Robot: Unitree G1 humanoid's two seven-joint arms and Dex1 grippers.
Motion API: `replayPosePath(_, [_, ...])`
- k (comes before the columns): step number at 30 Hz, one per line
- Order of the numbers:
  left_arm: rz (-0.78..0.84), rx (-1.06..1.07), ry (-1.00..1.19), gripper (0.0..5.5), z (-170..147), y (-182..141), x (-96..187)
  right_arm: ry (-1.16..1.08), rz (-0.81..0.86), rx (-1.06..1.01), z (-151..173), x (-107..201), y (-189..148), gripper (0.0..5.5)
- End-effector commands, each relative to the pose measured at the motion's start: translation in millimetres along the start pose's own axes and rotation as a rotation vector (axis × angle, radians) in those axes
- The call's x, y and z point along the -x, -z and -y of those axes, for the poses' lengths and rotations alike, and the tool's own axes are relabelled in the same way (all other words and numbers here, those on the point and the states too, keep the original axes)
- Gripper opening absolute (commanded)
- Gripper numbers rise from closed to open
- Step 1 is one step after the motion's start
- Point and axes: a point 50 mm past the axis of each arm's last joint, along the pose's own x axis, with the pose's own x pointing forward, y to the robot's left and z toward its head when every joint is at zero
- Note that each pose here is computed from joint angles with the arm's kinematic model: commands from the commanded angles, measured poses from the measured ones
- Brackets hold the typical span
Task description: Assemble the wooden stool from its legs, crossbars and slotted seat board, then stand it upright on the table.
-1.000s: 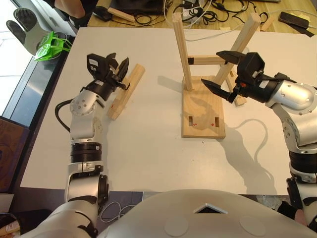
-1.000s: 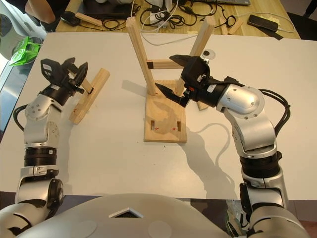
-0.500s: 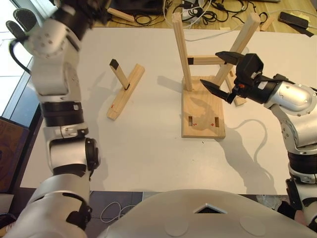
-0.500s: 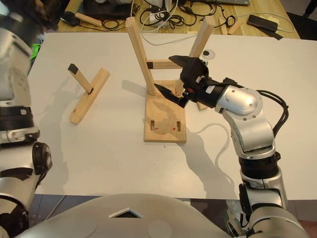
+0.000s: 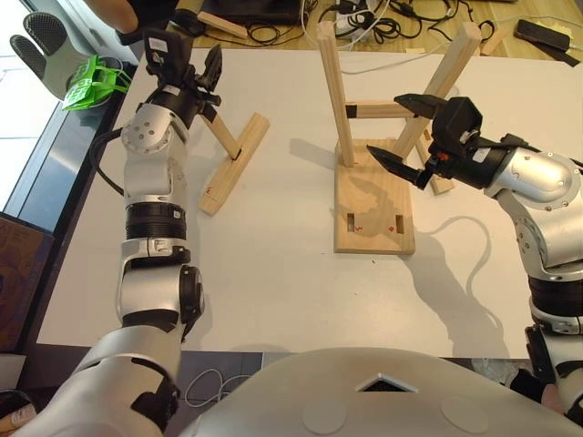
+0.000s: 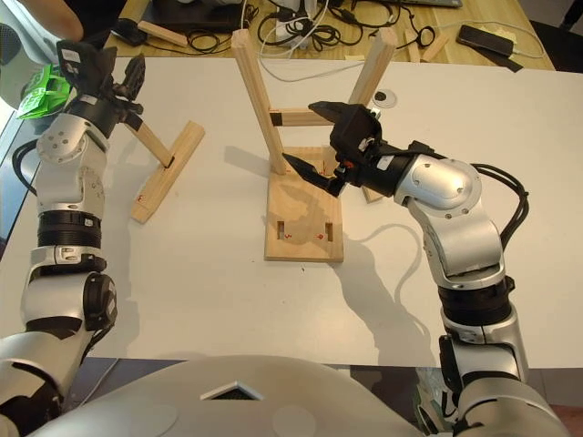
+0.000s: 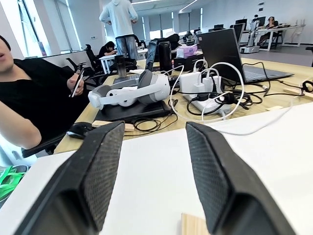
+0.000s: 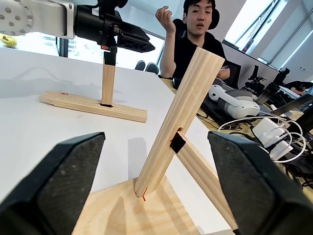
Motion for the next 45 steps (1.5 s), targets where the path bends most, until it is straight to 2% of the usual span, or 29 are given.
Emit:
replayPosePath(1, [0.125,-0.013,-0.047,2.31,-8.5,-50.4,-2.9,0.011,0.007,0.017,1.3,-0.4,-2.6,3.89])
replayPosePath(4, [0.108,-0.053,-0.18,2.31,-28.7,-64.4,2.8,0.014,0.006,0.016,1.2,0.4,-2.4,3.89])
replayPosePath(7, [-0.124,-0.124,-0.343,2.31,-56.1,-29.5,19.8,0.018,0.005,0.013,0.3,1.3,-1.8,3.89])
replayPosePath(10, [-0.312,-0.191,-0.37,2.31,-61.5,5.9,37.2,0.02,0.004,0.01,-0.6,1.9,-1.3,3.89])
replayPosePath(14, [-0.425,-0.154,-0.184,2.31,-19.5,34.6,44.9,0.019,0.005,0.01,-0.9,2.0,-1.3,3.89])
replayPosePath(21, [-0.39,-0.087,0.128,2.31,50.0,30.7,50.0,0.027,0.002,0.01,-0.2,1.9,-0.8,3.89])
replayPosePath(25, [-0.387,-0.076,0.226,2.31,71.0,29.9,54.3,0.031,0.006,0.011,-0.1,0.8,-1.0,3.89])
replayPosePath(30, [-0.416,-0.068,0.243,2.31,81.5,33.0,57.6,0.035,0.007,0.012,-0.7,0.5,-1.1,3.89])
replayPosePath(32, [-0.435,-0.092,0.168,2.31,69.2,30.1,48.9,0.035,0.006,0.017,-1.0,0.6,-1.2,3.89])
replayPosePath(34, [-0.456,-0.141,0.159,2.58,58.1,24.9,32.6,0.049,0.004,0.019,-1.6,2.0,-0.7,3.89])
replayPosePath(36, [-0.509,-0.206,0.201,2.88,46.8,23.8,13.1,0.067,0.005,0.02,-2.0,2.6,-0.4,3.89])
replayPosePath(37, [-0.545,-0.222,0.222,3.3,40.5,25.2,4.0,0.078,0.006,0.021,-2.5,2.9,-0.3,3.89])
replayPosePath(38, [-0.597,-0.217,0.258,3.42,35.0,28.2,-6.4,0.093,0.005,0.022,-3.4,4.2,0.4,3.89])
replayPosePath(41, [-0.704,-0.182,0.37,3.94,31.4,33.4,-22.3,0.125,-0.002,0.027,-6.2,6.3,2.7,3.89])
replayPosePath(45, [-0.784,-0.231,0.399,4.52,31.8,41.9,-33.6,0.136,0.001,0.028,-9.8,5.6,2.7,3.89])
